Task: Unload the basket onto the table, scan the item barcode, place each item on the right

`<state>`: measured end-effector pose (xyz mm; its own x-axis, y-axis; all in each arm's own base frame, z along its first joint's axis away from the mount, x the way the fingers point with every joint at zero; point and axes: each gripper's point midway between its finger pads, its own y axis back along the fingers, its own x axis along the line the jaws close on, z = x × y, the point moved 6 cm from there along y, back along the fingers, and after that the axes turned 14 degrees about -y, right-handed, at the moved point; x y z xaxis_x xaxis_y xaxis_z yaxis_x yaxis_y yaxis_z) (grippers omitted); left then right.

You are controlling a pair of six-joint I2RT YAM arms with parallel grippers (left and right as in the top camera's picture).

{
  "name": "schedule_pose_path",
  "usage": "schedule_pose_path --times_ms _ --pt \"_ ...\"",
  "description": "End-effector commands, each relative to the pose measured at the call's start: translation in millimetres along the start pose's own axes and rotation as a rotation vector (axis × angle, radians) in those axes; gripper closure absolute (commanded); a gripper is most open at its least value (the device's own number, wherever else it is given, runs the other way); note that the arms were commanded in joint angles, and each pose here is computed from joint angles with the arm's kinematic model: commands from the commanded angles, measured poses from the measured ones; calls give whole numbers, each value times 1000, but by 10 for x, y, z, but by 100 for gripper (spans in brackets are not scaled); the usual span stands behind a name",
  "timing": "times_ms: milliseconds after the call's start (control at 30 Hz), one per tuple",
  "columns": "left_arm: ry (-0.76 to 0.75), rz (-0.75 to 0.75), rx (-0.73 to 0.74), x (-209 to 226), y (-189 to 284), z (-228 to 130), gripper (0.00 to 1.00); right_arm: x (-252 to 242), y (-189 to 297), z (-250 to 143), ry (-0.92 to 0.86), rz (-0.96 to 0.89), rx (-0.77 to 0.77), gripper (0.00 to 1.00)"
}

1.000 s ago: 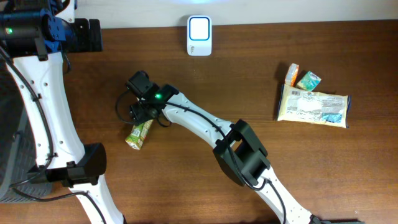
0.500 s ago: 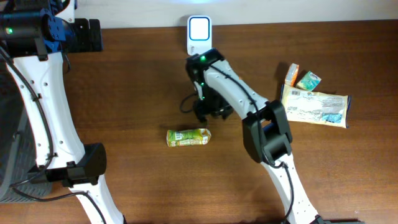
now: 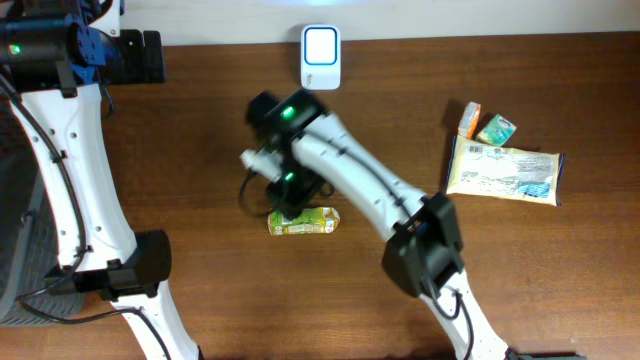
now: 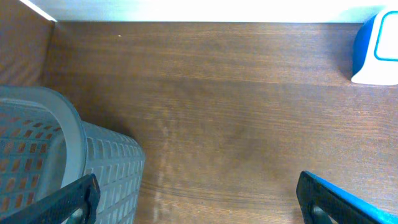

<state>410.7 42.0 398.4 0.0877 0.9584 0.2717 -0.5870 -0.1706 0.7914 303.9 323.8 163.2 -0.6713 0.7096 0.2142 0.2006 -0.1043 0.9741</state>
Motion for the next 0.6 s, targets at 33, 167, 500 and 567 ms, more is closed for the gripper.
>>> schedule_pose_path --times_ms 33,167,500,567 --pt "13 12 -14 39 72 -6 1 481 -72 -73 121 40 24 96" --pt "13 12 -14 39 72 -6 1 562 -273 -84 135 64 54 96" --pt "13 12 -14 39 72 -6 1 297 -1036 27 113 -52 12 96" --pt "13 12 -14 39 72 -6 1 214 -1034 104 103 -127 -29 96"
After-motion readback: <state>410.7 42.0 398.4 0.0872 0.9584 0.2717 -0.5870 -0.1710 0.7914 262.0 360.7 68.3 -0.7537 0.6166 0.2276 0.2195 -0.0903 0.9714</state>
